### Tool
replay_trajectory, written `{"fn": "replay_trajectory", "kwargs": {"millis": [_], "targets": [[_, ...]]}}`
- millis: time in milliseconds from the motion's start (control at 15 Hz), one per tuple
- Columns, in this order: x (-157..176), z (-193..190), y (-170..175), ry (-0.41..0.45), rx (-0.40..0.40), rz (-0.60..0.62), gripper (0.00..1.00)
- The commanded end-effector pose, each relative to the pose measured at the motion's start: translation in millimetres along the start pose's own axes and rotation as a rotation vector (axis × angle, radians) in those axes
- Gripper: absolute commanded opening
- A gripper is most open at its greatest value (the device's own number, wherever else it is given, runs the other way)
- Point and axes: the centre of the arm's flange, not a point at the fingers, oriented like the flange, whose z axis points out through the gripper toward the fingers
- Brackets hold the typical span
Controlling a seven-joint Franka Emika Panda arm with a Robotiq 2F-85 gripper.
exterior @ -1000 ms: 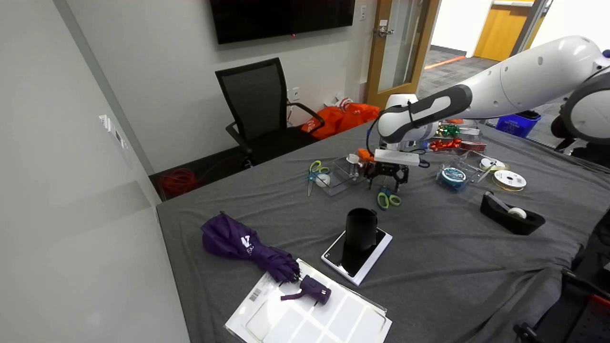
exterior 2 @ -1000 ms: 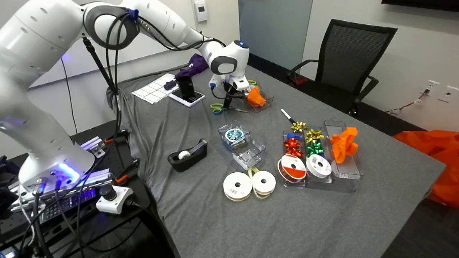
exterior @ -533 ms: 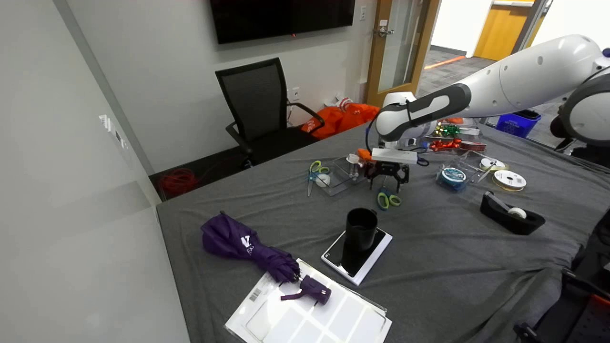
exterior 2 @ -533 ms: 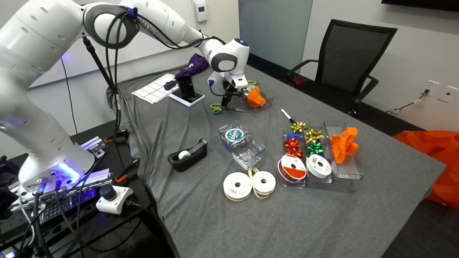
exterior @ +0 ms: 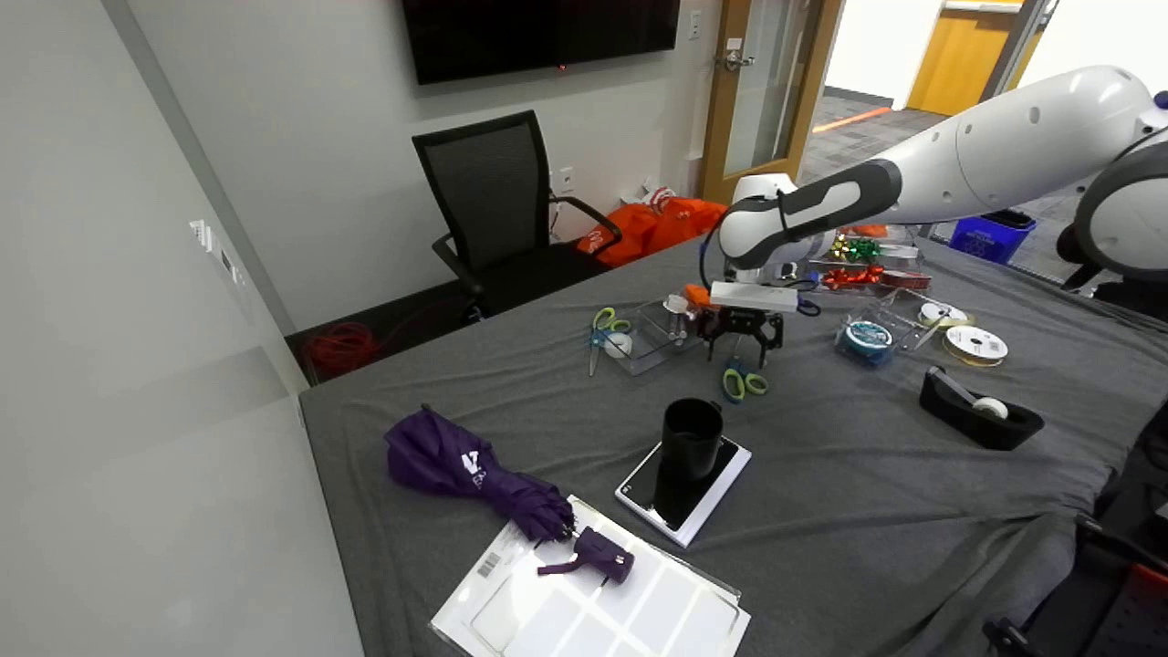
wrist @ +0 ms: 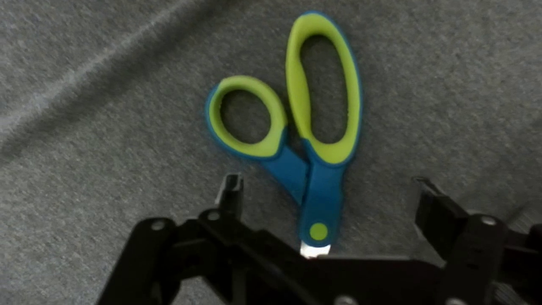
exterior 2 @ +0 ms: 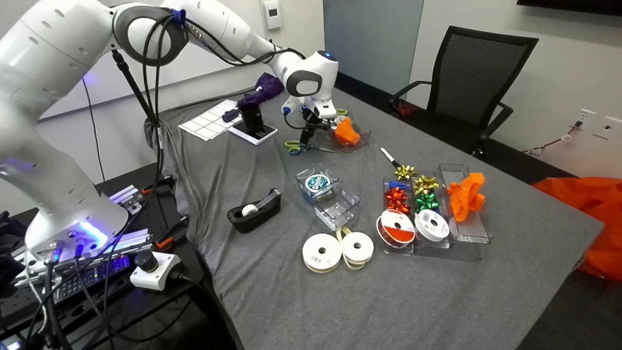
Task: Put the right scissors in the cup
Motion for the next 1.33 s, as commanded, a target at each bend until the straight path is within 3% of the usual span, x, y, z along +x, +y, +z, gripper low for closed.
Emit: {"fn": "replay_trajectory", "kwargs": {"millis": [0,67,133,200,867,1267], "targets": [[11.2,2.3,1.4,0.016,-0.028,0.004,1.00],[13.0,2.7,2.5,0.021,-0.031,0.004,1.00],[14.4,3.4,2.8,0.021,-0.027,0.001,0.75],[15.0,3.8,3.1,0.020,-0.025,-0.001,0.74],[17.6,3.8,-0.7,0.025,-0.001,-0.007,0.04],[13.4,1.6,1.0,0.021,-0.018,-0.010,0.06]]}}
